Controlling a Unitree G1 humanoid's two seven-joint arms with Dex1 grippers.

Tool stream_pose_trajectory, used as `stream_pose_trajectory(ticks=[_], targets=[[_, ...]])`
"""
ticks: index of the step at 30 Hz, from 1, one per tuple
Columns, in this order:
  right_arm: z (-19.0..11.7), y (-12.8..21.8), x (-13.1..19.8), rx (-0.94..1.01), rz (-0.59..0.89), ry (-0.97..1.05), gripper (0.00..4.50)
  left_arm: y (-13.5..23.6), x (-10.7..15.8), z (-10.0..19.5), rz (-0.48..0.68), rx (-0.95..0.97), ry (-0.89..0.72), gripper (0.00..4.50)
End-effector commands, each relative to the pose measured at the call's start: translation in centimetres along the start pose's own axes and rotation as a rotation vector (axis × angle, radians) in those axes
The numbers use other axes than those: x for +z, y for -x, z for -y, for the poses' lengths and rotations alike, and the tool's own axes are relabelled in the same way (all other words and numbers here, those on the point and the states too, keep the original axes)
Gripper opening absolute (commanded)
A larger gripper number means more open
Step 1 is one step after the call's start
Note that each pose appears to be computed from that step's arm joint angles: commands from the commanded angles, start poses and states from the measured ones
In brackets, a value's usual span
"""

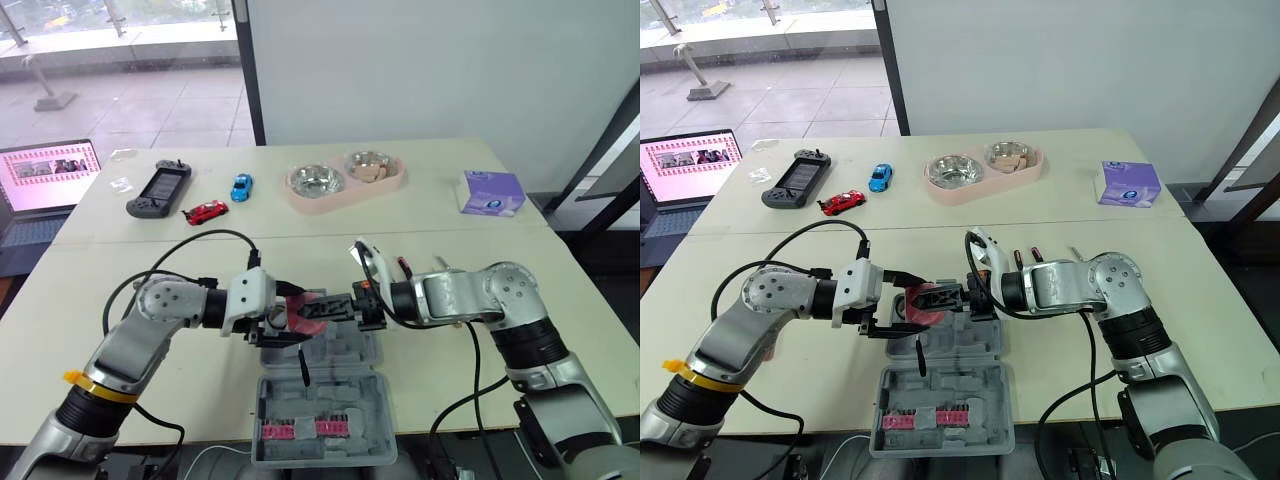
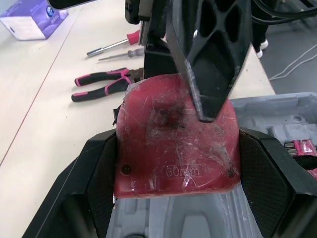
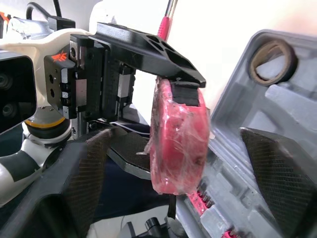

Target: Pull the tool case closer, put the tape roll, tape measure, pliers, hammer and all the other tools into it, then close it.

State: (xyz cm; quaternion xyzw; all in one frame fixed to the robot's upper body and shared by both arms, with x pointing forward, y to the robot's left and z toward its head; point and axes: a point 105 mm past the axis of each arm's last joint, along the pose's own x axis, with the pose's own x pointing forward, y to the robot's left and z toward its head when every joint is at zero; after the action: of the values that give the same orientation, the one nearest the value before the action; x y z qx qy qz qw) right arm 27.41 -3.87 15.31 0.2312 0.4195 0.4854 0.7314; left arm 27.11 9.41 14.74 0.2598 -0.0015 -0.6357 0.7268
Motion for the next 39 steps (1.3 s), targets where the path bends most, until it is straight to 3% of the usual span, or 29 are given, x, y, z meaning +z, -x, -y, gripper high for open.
stream_pose_trajectory(ticks=[1, 5, 6, 11, 14, 15, 23, 27, 31, 39], targets=[[-1.1, 0.5, 0.4, 0.039, 0.029, 0.029, 2.73, 0.4, 0.8, -0.5, 0.007, 0.006, -0.040, 2.93], [-1.3, 0.5, 0.4, 0.044, 0.034, 0.034, 0.67, 0.2, 0.9, -0.8, 0.004, 0.012, -0.040, 2.93], [-1.3, 0.5, 0.5, 0.049, 0.040, 0.034, 0.46, 0.1, 0.9, -0.7, 0.006, 0.007, -0.034, 2.93], [-1.6, 0.7, 0.9, 0.066, 0.061, 0.031, 0.46, 0.2, 0.7, -0.7, 0.012, 0.012, -0.016, 2.93], [-1.4, 1.1, 0.9, 0.073, 0.068, 0.024, 0.46, 0.5, 0.8, -0.5, 0.049, 0.006, 0.030, 4.34], [-1.1, 1.4, 0.9, 0.067, 0.072, 0.015, 0.46, 0.6, 0.8, -0.5, 0.060, 0.008, 0.041, 4.44], [1.9, 4.7, 0.6, -0.028, 0.108, -0.060, 0.46, 3.0, 1.7, -0.9, 0.151, 0.095, 0.082, 4.44], [4.4, 9.2, -0.8, -0.128, 0.096, -0.124, 0.46, 6.0, 0.7, 2.4, 0.168, 0.045, 0.206, 4.44], [7.1, 12.8, -4.4, -0.295, 0.038, -0.233, 0.46, 7.4, -1.3, 6.7, 0.118, -0.011, 0.320, 4.44], [9.9, 12.6, -8.9, -0.406, 0.018, -0.382, 0.46, 7.0, -2.3, 7.1, 0.168, 0.054, 0.264, 4.44]])
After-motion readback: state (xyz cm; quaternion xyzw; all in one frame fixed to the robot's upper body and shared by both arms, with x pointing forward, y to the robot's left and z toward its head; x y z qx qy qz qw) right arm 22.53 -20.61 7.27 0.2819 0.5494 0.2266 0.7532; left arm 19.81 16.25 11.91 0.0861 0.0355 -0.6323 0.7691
